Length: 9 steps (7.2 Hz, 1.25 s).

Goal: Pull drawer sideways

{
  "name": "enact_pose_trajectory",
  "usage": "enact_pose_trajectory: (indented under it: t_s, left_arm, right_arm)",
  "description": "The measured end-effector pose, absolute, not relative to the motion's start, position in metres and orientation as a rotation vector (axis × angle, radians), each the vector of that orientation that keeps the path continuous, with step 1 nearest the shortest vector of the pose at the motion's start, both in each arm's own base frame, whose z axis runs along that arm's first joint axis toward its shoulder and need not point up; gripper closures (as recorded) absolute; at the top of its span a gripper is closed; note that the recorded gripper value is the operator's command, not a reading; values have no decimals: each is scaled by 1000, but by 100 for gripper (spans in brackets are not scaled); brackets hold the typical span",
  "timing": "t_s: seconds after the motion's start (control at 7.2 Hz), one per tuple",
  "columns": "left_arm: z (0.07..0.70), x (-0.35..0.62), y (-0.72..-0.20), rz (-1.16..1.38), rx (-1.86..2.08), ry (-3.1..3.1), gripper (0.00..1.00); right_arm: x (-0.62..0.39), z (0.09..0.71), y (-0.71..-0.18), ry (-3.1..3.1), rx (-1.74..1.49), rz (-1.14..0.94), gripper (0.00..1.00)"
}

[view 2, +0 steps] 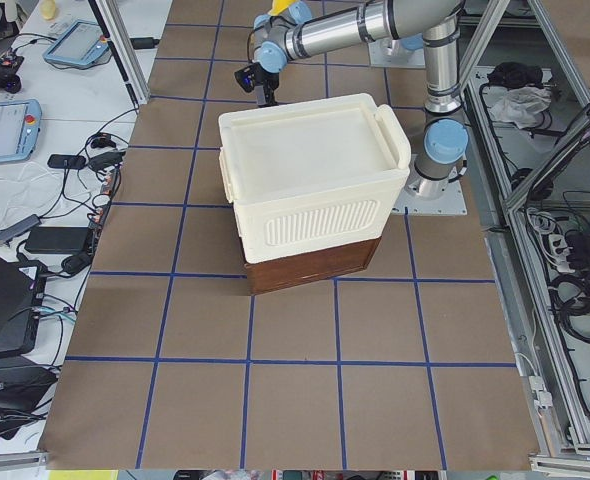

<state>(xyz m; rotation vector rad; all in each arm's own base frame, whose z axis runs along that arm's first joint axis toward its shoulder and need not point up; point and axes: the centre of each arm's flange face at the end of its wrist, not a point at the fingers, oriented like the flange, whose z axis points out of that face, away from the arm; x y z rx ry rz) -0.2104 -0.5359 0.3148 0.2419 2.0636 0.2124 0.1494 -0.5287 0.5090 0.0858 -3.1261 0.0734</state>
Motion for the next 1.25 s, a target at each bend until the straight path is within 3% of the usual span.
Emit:
enact_pose_trajectory:
  t_s: [0.56, 1.25]
  left_arm:
    - [443, -197, -498, 121, 121, 2532, 21]
    - [506, -151, -470, 91, 78, 2947, 21]
  right_arm:
    - [149, 509, -529, -3126, 86, 73, 0]
    - [149, 509, -529, -3126, 86, 73, 0]
